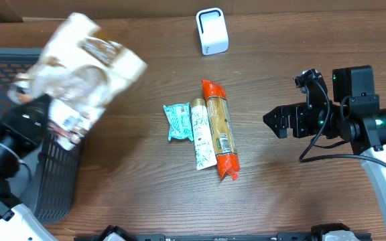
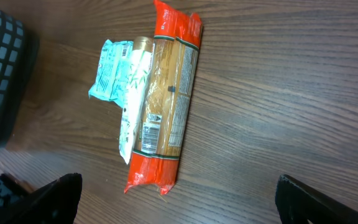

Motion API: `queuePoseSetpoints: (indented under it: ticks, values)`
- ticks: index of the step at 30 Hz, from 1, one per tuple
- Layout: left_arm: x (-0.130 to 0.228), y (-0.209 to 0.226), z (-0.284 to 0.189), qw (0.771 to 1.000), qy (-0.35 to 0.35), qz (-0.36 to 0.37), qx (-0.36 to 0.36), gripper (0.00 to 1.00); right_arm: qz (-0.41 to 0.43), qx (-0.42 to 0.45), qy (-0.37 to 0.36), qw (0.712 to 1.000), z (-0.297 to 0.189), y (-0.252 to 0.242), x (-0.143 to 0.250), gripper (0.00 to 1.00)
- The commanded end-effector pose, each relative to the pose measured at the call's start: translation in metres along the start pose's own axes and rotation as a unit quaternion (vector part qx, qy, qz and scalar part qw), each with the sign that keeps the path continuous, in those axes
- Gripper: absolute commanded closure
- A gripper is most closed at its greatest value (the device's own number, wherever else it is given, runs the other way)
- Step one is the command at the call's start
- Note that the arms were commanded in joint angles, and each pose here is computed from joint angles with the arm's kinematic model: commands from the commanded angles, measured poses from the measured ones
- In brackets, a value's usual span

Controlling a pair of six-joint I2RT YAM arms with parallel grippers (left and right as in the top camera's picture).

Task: Scan the item barcode
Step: 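Lift the PanTree bag out of the basket with the left gripper, then carry the bag right over the table toward the right gripper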

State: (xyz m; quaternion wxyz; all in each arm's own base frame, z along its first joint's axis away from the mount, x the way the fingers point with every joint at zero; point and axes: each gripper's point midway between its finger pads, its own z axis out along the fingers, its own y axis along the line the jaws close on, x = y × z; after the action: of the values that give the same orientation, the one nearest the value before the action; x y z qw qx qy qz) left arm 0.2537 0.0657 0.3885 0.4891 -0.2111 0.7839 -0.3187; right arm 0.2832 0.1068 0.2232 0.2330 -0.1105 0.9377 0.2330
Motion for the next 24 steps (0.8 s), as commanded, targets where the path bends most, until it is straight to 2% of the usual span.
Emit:
queuePoseSetpoints:
  ticks: [1,6,13,16,24]
  values:
    - [0.024,-0.025,0.004,0.995,0.043,0.063,0.068,0.96,-0.005,-0.004,-0.014,1.0,-0.006,0.004,-0.008,0.0]
    - [0.068,0.004,0.021,0.991,0.128,0.034,0.004,0.96,-0.005,-0.004,-0.014,1.0,-0.006,0.004,-0.008,0.0]
    - [0.131,0.036,0.055,0.971,0.233,0.039,-0.027,0.96,-0.006,-0.004,-0.014,1.0,-0.006,0.004,-0.008,0.0]
    - [0.152,0.06,0.072,0.964,0.255,0.035,-0.069,0.96,-0.005,-0.004,-0.014,1.0,-0.006,0.004,-0.008,0.0]
    - [0.195,0.093,0.112,0.955,0.273,0.027,-0.117,0.96,-0.006,-0.004,-0.014,1.0,-0.006,0.004,-0.008,0.0]
